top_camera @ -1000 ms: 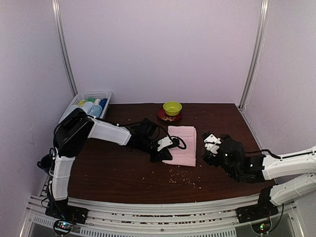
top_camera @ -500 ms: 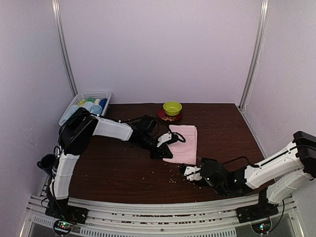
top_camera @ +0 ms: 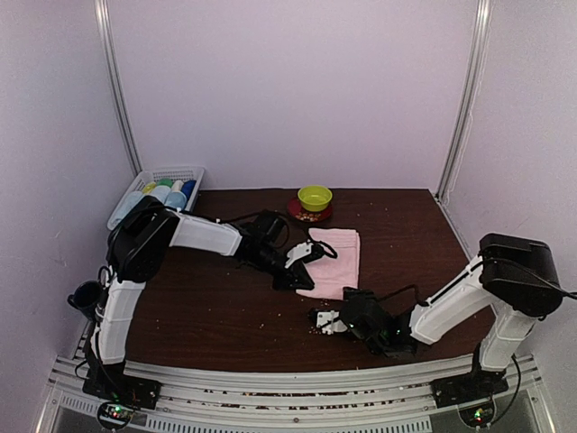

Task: Roll the towels
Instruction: Roll the towel at the center of the board.

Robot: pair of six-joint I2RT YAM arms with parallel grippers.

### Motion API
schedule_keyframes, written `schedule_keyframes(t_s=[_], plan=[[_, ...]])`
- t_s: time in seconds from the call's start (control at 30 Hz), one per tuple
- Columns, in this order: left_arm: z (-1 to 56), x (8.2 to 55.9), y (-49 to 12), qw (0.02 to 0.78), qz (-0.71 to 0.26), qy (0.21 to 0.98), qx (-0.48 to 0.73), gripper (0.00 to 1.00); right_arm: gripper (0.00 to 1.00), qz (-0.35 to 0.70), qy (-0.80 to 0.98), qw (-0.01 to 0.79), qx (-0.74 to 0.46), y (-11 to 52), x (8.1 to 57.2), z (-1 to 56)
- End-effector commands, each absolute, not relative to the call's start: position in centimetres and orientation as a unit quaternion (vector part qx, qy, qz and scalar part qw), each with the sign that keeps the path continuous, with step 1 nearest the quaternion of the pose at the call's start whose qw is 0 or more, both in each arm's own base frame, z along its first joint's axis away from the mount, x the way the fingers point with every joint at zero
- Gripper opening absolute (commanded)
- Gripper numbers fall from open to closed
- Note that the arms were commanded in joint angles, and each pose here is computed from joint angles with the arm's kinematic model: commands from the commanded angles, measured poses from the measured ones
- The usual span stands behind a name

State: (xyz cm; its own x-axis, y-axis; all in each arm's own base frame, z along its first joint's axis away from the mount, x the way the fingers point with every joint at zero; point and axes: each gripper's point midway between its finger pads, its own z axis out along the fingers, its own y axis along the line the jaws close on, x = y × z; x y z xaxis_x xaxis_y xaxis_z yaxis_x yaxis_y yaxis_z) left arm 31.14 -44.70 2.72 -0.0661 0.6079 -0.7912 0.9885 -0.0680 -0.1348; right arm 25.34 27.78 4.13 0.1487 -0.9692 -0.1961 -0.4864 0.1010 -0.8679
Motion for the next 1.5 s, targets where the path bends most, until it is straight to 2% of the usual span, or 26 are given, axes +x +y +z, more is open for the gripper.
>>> schedule_keyframes(t_s=[0.0,0.17,0.3,0.47,0.57,0.6,0.67,0.7,0.73,0.9,0.93,1.07,1.17,1.3,1.47], plan=[[-2.2,30.2,-41.9,0.184,-0.347,0.682,0.617,0.11,0.64,-0.295,0.586,0.401,-0.639,26.8,26.2,1.7],[-2.1,30.3,-41.7,0.183,-0.350,0.682,0.616,0.11,0.58,-0.308,0.587,0.374,-0.648,26.3,27.1,0.2],[-1.9,30.3,-41.6,0.184,-0.353,0.680,0.616,0.11,0.48,-0.313,0.592,0.357,-0.651,26.0,27.7,-1.0],[-1.8,30.3,-41.4,0.184,-0.355,0.680,0.615,0.11,0.42,-0.319,0.601,0.344,-0.647,25.6,28.5,-2.0],[-1.6,30.4,-41.4,0.185,-0.357,0.678,0.616,0.11,0.35,-0.313,0.607,0.346,-0.643,25.9,28.8,-2.0],[-1.7,30.4,-41.4,0.185,-0.357,0.678,0.616,0.11,0.28,-0.310,0.610,0.343,-0.643,25.9,28.9,-2.2],[-1.6,30.4,-41.3,0.186,-0.356,0.678,0.616,0.11,0.07,-0.305,0.616,0.341,-0.642,26.1,29.0,-2.1],[-1.5,30.5,-41.2,0.188,-0.355,0.678,0.616,0.12,0.01,-0.295,0.619,0.341,-0.643,26.4,28.9,-2.0],[-1.3,30.6,-41.1,0.191,-0.354,0.678,0.615,0.13,0.00,-0.285,0.623,0.342,-0.643,26.6,28.8,-1.8],[1.1,31.4,-40.4,0.236,-0.341,0.680,0.605,0.29,0.00,-0.235,0.653,0.335,-0.638,27.6,28.1,-1.1],[1.7,31.7,-40.1,0.250,-0.332,0.683,0.601,0.39,0.00,-0.226,0.658,0.334,-0.637,27.7,27.9,-1.0],[5.1,31.9,-39.0,0.307,-0.302,0.686,0.587,0.67,0.00,-0.195,0.675,0.327,-0.632,28.0,27.1,-0.7],[7.9,31.5,-37.9,0.346,-0.289,0.682,0.576,0.79,0.00,-0.174,0.690,0.313,-0.628,28.2,26.5,-0.9],[10.3,29.9,-36.9,0.404,-0.272,0.651,0.582,0.90,0.00,-0.118,0.717,0.290,-0.623,29.3,25.2,-1.4],[10.9,28.2,-36.1,0.452,-0.260,0.601,0.605,0.92,0.00,-0.062,0.741,0.263,-0.614,30.3,23.8,-2.2]])
